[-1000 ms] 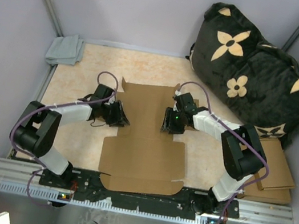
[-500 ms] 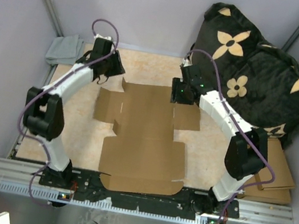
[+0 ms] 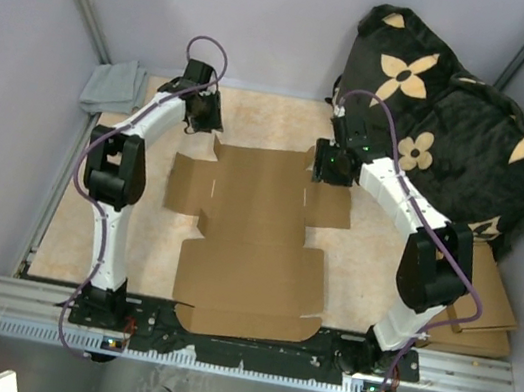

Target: Fold the paper box

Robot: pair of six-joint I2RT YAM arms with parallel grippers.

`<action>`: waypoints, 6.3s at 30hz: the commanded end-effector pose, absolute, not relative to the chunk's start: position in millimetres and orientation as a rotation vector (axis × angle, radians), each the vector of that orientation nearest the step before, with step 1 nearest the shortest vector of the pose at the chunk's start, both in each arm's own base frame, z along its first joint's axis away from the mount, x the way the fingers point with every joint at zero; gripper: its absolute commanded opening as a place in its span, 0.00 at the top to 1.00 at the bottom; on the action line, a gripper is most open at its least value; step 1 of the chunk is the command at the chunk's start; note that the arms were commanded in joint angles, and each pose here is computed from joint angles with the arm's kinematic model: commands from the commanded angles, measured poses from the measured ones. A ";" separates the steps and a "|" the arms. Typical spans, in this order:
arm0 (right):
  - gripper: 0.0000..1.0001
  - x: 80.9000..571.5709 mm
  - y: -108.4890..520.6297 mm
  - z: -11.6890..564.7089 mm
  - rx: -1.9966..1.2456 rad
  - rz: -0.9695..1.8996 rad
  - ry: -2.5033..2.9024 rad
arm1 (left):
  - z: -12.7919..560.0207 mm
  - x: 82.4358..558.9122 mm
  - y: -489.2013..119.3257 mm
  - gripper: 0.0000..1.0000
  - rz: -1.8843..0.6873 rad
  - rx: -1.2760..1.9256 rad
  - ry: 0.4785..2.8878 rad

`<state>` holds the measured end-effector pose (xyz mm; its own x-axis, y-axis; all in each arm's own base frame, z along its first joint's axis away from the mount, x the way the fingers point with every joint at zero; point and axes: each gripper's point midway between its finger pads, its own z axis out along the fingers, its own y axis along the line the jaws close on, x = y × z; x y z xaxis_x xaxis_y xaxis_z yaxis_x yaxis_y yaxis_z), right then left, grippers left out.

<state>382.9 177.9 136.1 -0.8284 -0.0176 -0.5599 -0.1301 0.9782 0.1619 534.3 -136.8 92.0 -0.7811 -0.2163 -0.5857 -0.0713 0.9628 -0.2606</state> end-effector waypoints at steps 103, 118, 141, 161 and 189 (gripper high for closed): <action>1.00 387.0 181.1 301.9 -0.111 0.252 1.712 | 328.4 335.7 -157.9 0.00 -0.588 0.099 1.624; 1.00 406.9 189.5 294.0 0.026 0.334 1.583 | 310.1 352.3 -162.8 0.86 -0.550 0.142 1.716; 1.00 421.1 226.8 269.2 0.052 0.390 1.983 | 303.5 284.6 -180.3 0.69 -0.721 0.284 2.057; 1.00 435.9 240.8 252.8 0.034 0.358 2.104 | 290.5 279.5 -187.5 0.64 -0.761 0.257 2.173; 1.00 423.8 227.4 261.4 -0.003 0.311 2.097 | 248.5 294.6 -168.9 0.69 -0.478 0.173 2.345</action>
<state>431.5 234.8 234.5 -0.5629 0.1188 -0.8179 -0.1185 0.9678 0.2222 291.6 -181.7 240.7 -0.7448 -0.0263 -0.6667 0.2883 0.8885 -0.3571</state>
